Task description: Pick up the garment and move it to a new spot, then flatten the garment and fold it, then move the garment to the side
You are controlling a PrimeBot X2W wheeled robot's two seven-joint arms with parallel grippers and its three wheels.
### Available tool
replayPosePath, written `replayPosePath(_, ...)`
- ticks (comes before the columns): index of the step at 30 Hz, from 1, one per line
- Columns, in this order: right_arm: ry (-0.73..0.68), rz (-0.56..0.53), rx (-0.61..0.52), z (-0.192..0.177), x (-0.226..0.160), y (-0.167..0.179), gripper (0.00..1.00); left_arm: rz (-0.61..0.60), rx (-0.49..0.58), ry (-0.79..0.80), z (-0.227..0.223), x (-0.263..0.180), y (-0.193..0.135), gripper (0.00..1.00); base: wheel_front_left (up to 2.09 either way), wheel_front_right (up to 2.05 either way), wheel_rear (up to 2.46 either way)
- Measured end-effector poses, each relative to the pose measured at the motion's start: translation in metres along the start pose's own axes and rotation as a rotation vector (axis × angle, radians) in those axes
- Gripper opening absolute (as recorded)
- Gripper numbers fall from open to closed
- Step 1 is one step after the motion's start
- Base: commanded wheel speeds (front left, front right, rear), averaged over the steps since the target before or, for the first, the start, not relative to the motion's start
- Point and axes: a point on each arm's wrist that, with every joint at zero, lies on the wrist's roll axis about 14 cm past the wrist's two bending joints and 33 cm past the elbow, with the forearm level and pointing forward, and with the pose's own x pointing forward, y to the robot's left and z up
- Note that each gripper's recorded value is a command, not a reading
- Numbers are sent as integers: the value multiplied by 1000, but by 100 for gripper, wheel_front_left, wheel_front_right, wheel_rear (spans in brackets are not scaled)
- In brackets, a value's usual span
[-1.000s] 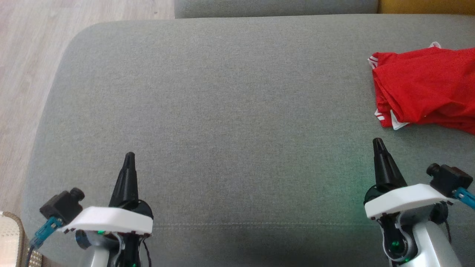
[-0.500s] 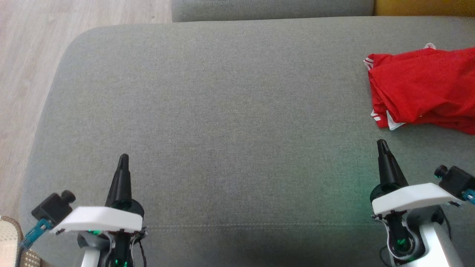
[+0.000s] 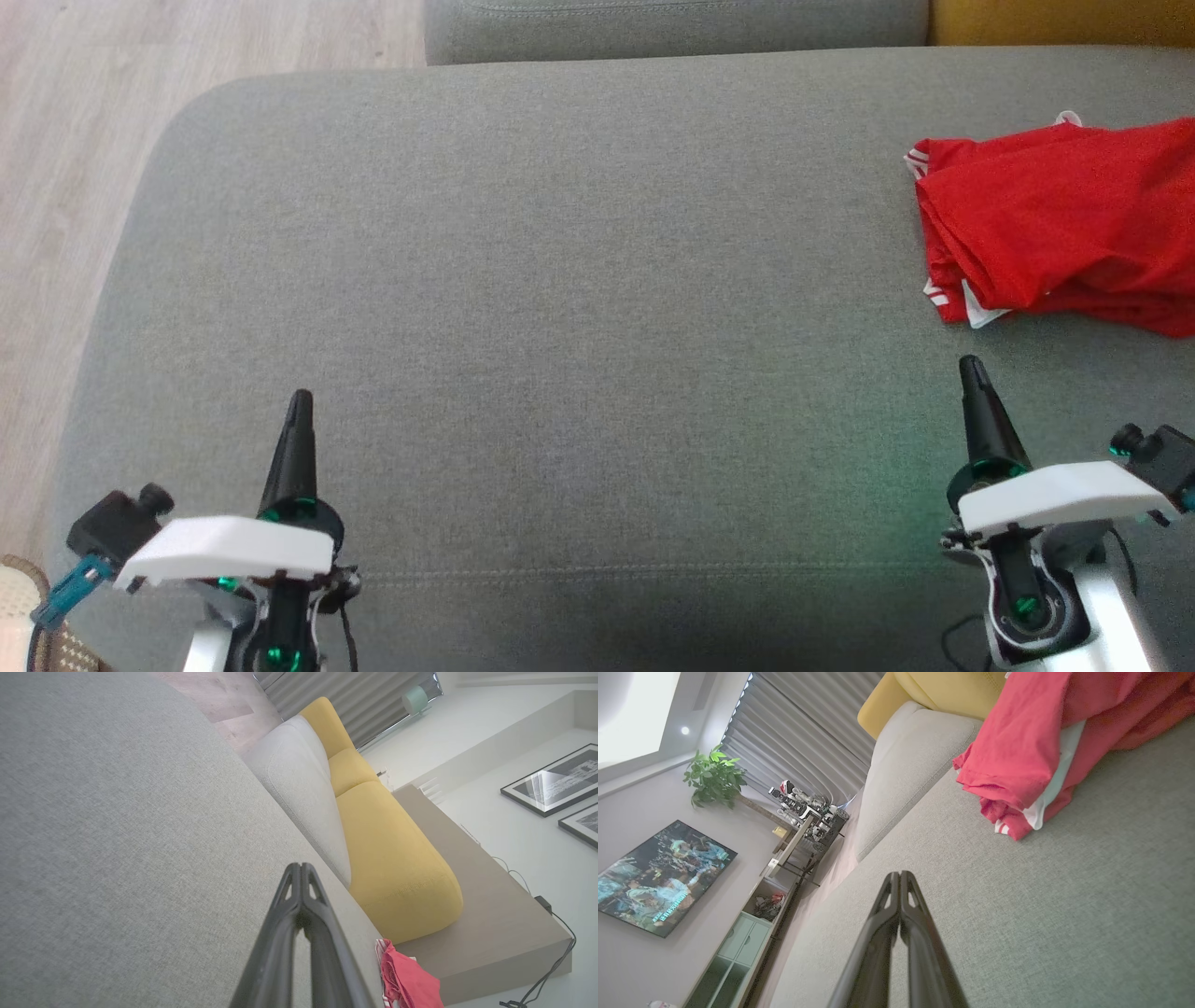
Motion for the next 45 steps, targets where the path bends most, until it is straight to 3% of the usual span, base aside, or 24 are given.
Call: replayPosePath(45, -29, -44, 505, 18, -16, -18, 0, 5, -443, 42, 3, 3, 7, 0, 0, 0, 0)
